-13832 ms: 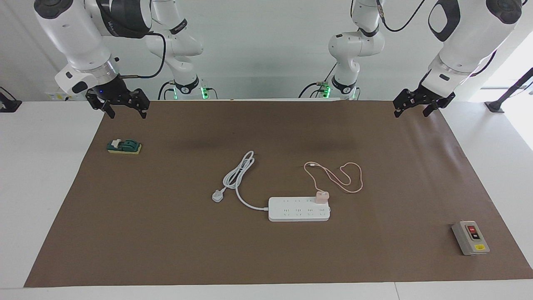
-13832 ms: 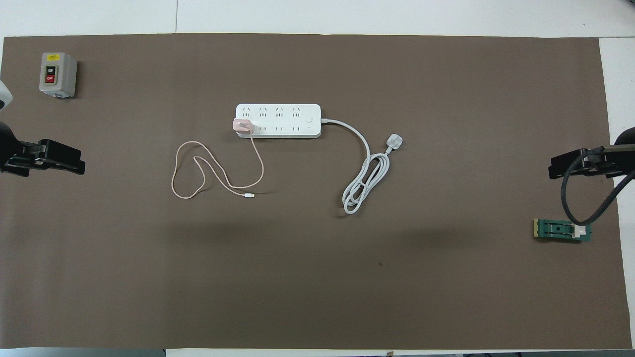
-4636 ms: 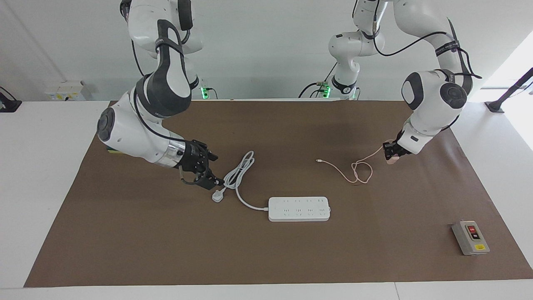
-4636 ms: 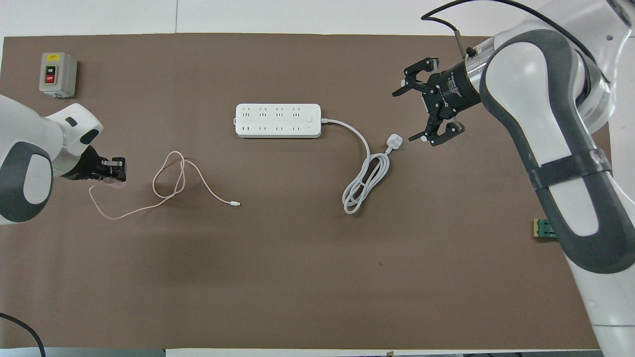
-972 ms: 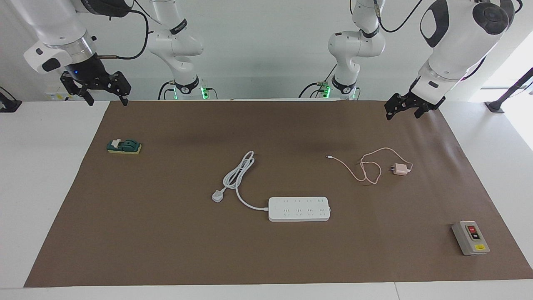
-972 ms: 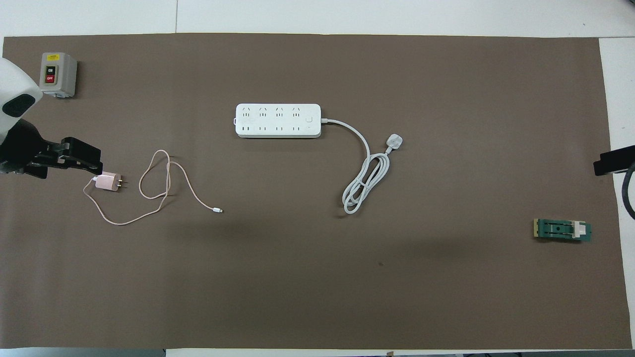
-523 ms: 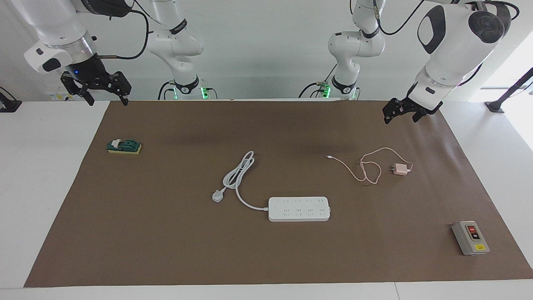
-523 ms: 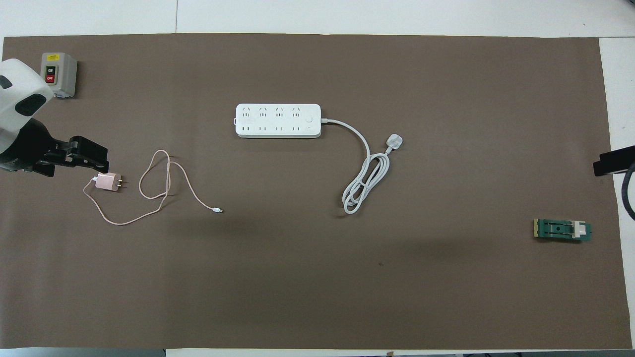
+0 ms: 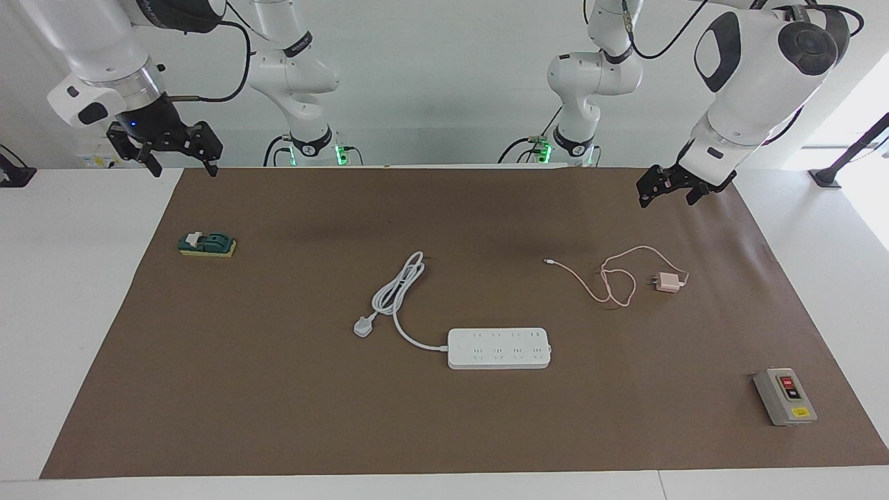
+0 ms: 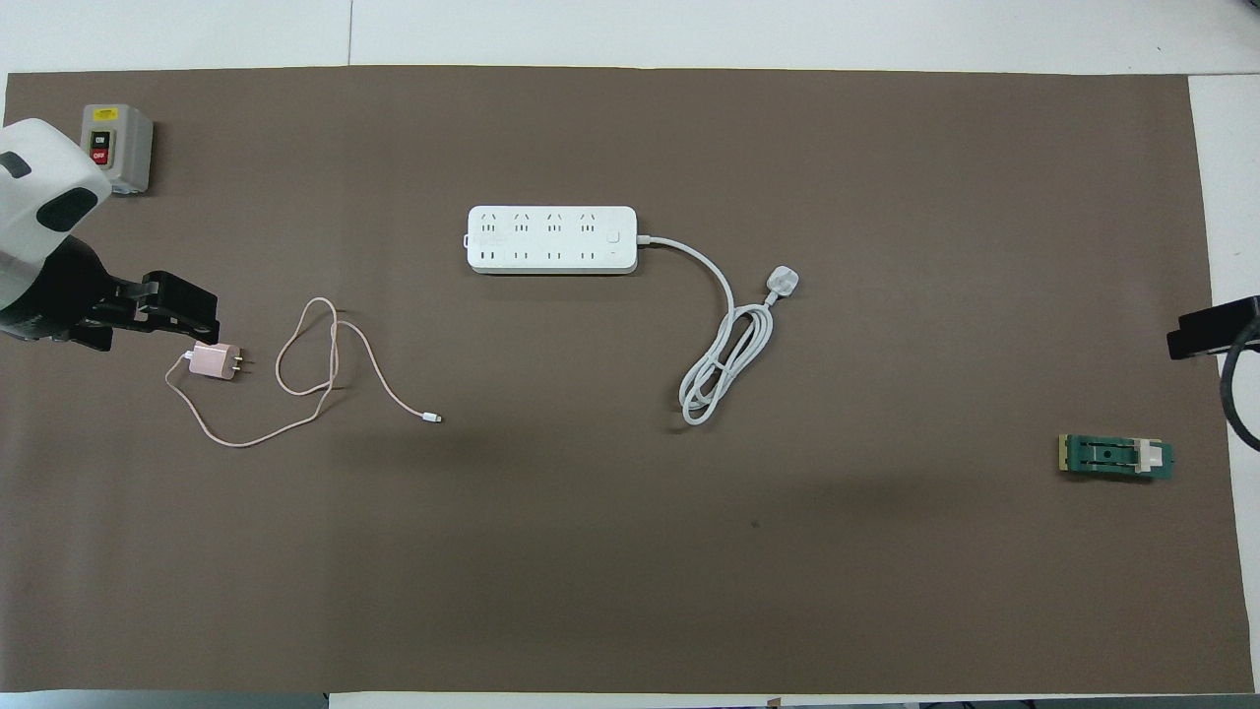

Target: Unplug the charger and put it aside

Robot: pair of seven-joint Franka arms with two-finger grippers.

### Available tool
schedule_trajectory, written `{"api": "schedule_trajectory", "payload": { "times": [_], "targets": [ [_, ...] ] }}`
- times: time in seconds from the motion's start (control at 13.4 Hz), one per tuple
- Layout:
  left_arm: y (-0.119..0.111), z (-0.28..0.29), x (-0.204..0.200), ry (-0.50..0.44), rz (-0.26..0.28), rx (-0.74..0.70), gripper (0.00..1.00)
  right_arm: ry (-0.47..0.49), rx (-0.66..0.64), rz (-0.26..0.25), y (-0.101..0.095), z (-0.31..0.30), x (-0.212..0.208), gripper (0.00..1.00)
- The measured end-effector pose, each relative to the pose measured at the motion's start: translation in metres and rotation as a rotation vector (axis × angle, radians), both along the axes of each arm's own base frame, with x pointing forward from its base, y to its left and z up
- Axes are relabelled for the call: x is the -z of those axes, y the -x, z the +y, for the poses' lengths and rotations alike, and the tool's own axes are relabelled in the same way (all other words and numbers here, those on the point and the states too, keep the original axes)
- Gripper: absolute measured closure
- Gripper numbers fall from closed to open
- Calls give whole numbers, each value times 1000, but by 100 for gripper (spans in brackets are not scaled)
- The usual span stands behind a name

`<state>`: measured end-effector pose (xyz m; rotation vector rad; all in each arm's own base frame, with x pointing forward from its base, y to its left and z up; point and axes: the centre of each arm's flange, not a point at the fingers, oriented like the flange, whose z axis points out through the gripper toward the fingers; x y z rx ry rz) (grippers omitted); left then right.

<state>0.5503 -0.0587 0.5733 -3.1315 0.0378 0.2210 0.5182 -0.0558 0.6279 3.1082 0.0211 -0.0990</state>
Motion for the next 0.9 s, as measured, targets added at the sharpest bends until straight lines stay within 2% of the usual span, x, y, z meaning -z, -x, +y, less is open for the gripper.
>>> {"api": "schedule_trajectory", "payload": {
  "times": [0.3, 0.6, 0.9],
  "targets": [
    [0, -9, -1, 3, -7, 17, 0, -1, 0, 4, 2, 0, 2, 0],
    [-6, -14, -5, 10, -69, 23, 0, -1, 0, 4, 2, 0, 2, 0],
    [-8, -14, -7, 12, -87, 22, 0, -1, -1, 4, 2, 0, 2, 0]
  ]
}}
